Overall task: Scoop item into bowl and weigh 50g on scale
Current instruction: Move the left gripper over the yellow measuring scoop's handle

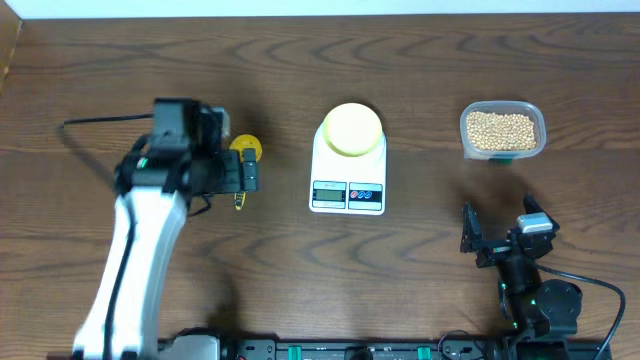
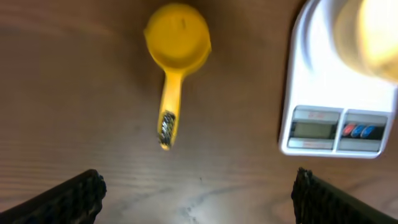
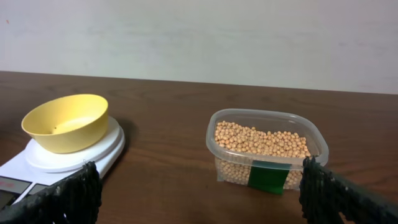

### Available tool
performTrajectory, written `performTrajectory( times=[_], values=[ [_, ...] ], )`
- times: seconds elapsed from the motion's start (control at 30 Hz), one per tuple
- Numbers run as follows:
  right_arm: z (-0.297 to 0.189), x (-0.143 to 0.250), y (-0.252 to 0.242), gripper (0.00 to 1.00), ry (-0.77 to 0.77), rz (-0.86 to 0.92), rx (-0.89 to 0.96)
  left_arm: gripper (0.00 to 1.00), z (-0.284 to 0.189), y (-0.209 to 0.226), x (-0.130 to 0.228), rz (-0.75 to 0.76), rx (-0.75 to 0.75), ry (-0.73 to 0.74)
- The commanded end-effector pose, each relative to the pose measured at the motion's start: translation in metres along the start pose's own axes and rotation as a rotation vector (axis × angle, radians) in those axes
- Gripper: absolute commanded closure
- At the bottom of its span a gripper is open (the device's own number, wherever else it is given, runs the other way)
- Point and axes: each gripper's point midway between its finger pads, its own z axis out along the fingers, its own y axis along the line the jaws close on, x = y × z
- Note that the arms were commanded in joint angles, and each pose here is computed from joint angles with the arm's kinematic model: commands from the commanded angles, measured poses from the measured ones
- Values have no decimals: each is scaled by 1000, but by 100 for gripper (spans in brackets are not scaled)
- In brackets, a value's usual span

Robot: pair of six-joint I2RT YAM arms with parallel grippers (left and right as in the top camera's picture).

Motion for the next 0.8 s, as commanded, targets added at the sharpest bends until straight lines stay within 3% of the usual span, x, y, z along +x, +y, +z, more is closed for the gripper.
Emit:
performTrajectory(
  times=[0.0, 0.37, 0.77],
  values=[
    [0, 0, -1, 1, -1, 10, 6, 2, 31, -5, 10, -8, 60, 129],
    [0, 0, -1, 1, -1, 10, 6, 2, 86, 6, 30, -42, 47, 299],
    [0, 0, -1, 1, -1, 10, 6, 2, 105, 8, 5, -16, 50, 171]
  ],
)
